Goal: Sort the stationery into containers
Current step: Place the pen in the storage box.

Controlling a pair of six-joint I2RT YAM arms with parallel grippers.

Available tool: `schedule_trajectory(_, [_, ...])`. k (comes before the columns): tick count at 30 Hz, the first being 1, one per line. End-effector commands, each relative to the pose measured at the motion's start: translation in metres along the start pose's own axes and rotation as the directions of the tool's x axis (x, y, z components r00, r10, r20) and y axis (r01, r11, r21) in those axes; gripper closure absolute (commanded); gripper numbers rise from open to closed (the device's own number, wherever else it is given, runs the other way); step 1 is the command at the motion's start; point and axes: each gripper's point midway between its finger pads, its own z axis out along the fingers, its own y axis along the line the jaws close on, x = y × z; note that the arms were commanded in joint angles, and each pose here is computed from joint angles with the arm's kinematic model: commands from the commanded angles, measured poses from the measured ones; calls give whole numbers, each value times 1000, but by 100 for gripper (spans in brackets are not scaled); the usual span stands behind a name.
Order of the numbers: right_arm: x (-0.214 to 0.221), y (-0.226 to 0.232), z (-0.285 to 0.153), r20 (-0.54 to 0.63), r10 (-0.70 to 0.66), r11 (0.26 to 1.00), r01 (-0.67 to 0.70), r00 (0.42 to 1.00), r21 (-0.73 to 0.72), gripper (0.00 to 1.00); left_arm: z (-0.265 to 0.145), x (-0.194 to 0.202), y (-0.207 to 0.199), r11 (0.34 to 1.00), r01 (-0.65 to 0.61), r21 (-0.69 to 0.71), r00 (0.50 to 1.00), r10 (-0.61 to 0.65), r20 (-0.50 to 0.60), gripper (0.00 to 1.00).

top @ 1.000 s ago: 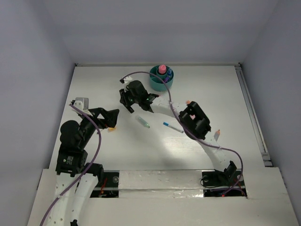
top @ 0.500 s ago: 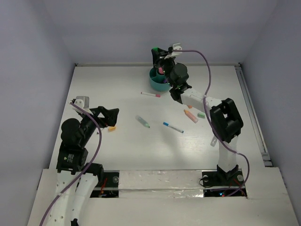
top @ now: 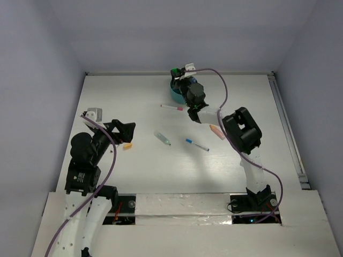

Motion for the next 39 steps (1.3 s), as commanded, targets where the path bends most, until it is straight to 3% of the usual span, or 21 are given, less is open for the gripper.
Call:
schedule_trajectory(1, [-27,-19,3,127,-11,998,2,992,70,88,3,-10,-1,1000,-14,8,999,14,39,1])
schedule_trajectory(22, [10,-49,-10,125,-69,973,39,990,228,85,6,-8,-1,1000,-15,13,1000,14,25,1])
schedule_trajectory(39, [24,-54,-13,128,-85,966,50,988,255,79,7,-7,0,1000,-13,12,1000,13,19,1])
